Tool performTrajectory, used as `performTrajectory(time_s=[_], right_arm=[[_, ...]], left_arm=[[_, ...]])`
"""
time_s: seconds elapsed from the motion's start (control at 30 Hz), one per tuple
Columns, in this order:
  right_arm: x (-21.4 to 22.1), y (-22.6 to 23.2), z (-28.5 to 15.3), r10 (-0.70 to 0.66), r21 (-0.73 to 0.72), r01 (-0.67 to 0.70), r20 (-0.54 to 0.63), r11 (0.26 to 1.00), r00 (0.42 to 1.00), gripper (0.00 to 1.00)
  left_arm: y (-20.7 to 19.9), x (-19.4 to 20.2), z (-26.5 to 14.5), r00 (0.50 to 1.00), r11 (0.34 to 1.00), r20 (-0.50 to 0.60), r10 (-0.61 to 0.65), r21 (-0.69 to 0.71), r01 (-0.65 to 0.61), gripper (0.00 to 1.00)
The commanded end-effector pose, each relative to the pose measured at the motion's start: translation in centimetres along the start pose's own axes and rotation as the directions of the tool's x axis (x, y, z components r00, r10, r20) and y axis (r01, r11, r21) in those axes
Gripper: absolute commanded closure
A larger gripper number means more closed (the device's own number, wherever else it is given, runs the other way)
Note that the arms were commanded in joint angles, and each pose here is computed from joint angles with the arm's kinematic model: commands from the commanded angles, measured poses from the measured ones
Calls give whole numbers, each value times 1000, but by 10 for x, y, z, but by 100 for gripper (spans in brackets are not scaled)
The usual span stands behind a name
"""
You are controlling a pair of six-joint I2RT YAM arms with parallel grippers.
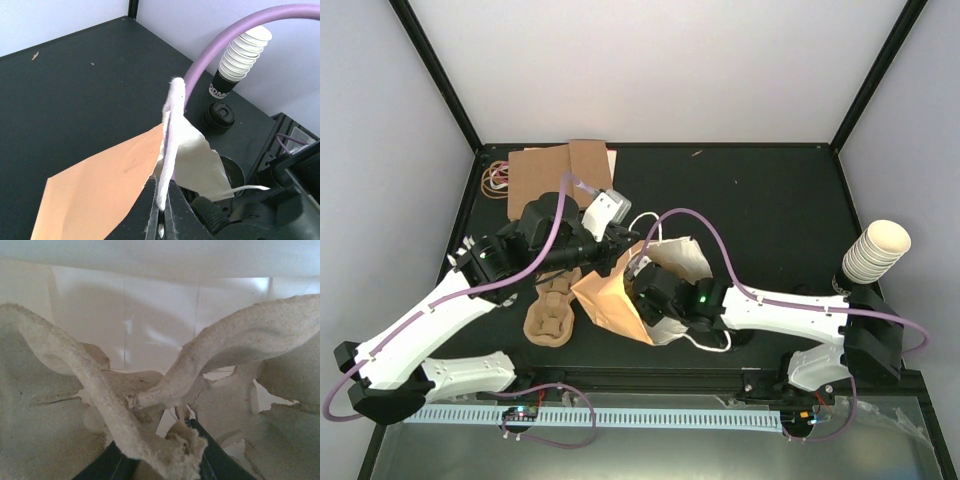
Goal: Pack the takeout coffee
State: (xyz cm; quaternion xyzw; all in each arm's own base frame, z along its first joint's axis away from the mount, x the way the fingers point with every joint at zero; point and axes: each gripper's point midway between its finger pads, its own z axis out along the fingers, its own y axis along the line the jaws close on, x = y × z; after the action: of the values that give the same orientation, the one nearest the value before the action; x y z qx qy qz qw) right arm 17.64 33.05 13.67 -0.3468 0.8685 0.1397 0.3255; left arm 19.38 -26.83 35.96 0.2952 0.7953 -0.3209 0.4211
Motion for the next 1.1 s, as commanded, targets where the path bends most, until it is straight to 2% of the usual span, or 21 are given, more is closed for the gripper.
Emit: performTrajectory(time_s=[0.0,0.27,0.83,1.07], right_arm=[[6,4,11,-3,-9,2,-45,1000,999,75],[3,6,29,25,-74,-27,-39,997,999,75],[10,6,49,-66,-76,67,21,995,998,76],[19,12,57,-124,-103,122,-11,987,992,76]], left_arm=[[-20,-28,-13,994,996,108,1,92,-11,98],[-26,-21,-13,993,991,114,-5,137,-10,99],[-24,-17,-36,988,992,151,13,125,-32,98],[-31,-20,-46,985,986,169,38,155,-65,98]])
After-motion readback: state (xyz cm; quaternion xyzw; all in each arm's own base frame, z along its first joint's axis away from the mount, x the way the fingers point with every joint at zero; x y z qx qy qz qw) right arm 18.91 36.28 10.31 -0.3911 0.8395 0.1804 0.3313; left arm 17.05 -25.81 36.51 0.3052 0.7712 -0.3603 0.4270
